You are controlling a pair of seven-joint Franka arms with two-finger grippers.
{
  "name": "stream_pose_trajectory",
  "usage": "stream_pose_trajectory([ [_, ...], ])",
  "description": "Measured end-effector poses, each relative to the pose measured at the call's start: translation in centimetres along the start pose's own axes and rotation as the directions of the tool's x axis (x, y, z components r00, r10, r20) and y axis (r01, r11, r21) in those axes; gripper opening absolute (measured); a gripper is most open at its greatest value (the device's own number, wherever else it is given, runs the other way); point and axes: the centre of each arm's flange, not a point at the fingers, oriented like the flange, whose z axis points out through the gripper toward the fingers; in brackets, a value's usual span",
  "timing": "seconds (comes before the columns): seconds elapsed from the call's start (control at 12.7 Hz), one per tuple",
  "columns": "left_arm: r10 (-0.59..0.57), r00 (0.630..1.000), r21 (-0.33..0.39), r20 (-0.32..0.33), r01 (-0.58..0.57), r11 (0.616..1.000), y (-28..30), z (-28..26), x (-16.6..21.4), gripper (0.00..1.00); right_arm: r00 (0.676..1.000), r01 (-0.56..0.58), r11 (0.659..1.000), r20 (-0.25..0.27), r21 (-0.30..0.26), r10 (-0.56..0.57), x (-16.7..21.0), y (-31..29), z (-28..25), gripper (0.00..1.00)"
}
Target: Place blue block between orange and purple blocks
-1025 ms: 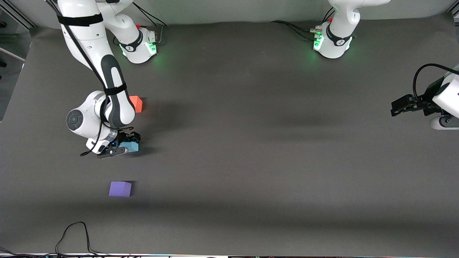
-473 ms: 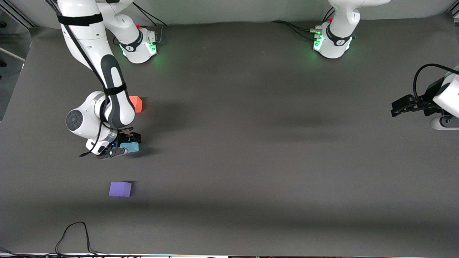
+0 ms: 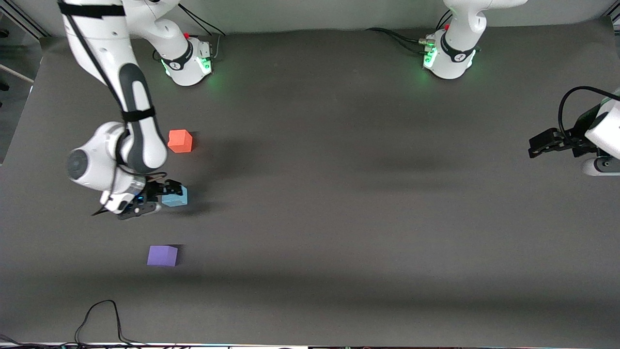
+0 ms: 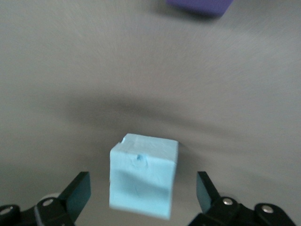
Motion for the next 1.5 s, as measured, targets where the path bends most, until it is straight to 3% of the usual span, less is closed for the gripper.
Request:
stream_pose_trajectory([
  [0.32,-0.001,1.0,0.0,0.0,0.001,1.0,-0.1,0.0,0.0,1.0,0.999,0.028,0.998,0.042,0.064,-0.031,1.8,0.3,-16.1,1.0],
  [0.55,-0.002,1.0,0.0,0.0,0.002,1.0,-0.1,0.0,0.0,1.0,0.998,0.032,0.996,0.058,0.079,-0.037,2.5,-2.3,-22.6,1.0],
  [1.02,-0.001,1.0,0.0,0.0,0.001,1.0,-0.1,0.0,0.0,1.0,0.995,0.063,0.997,0.069,0.05,-0.066,3.4,-7.4,-25.9,1.0],
  [1.5,-0.001,1.0,0.0,0.0,0.001,1.0,-0.1,0.0,0.0,1.0,0.996,0.054,0.998,0.071,0.029,-0.056,2.8,-6.2,-26.7,1.0],
])
